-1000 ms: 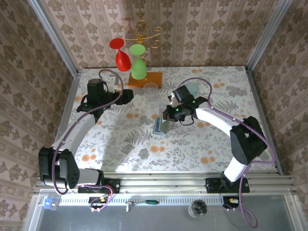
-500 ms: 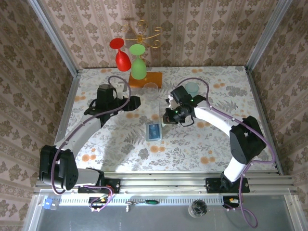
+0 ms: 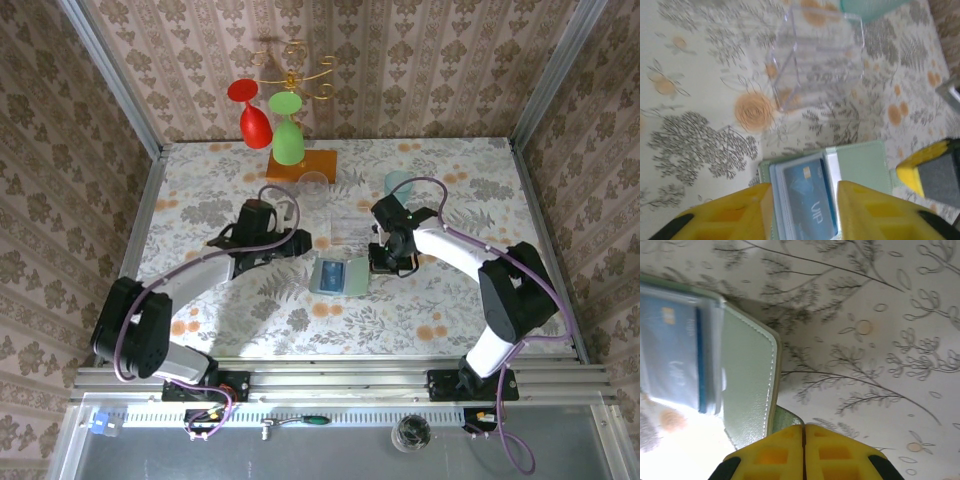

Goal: Take the credit cards out of the card holder

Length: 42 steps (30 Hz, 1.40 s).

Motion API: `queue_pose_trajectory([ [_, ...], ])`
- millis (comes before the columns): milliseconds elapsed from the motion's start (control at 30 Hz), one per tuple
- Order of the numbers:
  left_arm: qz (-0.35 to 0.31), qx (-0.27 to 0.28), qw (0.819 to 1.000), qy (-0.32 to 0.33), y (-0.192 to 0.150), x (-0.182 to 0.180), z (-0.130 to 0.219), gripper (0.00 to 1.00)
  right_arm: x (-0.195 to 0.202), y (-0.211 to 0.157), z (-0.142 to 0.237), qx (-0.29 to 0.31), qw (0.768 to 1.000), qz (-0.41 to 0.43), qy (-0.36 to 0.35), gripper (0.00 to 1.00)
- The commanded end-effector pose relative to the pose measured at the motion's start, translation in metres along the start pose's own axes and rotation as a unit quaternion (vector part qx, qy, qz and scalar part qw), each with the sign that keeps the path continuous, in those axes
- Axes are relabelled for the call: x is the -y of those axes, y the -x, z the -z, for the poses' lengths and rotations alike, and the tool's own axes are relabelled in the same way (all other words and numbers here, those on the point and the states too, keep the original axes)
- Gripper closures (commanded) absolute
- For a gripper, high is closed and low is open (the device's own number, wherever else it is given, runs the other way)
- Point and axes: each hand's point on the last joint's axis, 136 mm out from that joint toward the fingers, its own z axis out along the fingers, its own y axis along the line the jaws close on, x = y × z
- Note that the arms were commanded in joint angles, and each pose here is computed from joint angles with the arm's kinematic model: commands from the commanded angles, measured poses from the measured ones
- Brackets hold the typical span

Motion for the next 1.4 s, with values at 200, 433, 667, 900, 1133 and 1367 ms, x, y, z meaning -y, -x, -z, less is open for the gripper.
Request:
queue_pose_trajectory([
  [200,0.068,-0.072,0.995,-0.01,-0.046,-0.012,-0.034,0.93,0.011,0.005,-0.031,-0.01,1.0,-0.004,-0.011,1.0],
  [433,0.099,-0.108,0.989,-0.002,-0.071,-0.024,-0.04,1.0,0.003,0.004,-0.047,-0.025,1.0,-0.009,0.013,1.0],
  [667,0.133,-0.134,0.982,0.018,-0.096,-0.038,-0.04,1.0,-0.002,-0.002,-0.052,-0.032,0.999,-0.013,0.027,1.0],
  [900,0.146,-0.166,0.974,0.039,-0.117,-0.044,-0.039,1.0,-0.002,-0.014,-0.052,-0.038,0.999,-0.011,0.021,1.0],
  [1133,0.144,-0.184,0.971,0.044,-0.129,-0.038,-0.036,1.0,0.003,-0.023,-0.043,-0.029,0.999,-0.019,0.013,1.0],
  [1367,0.149,-0.196,0.967,0.069,-0.136,-0.046,-0.033,1.0,0.025,-0.025,-0.033,-0.015,0.999,-0.013,-0.044,1.0],
])
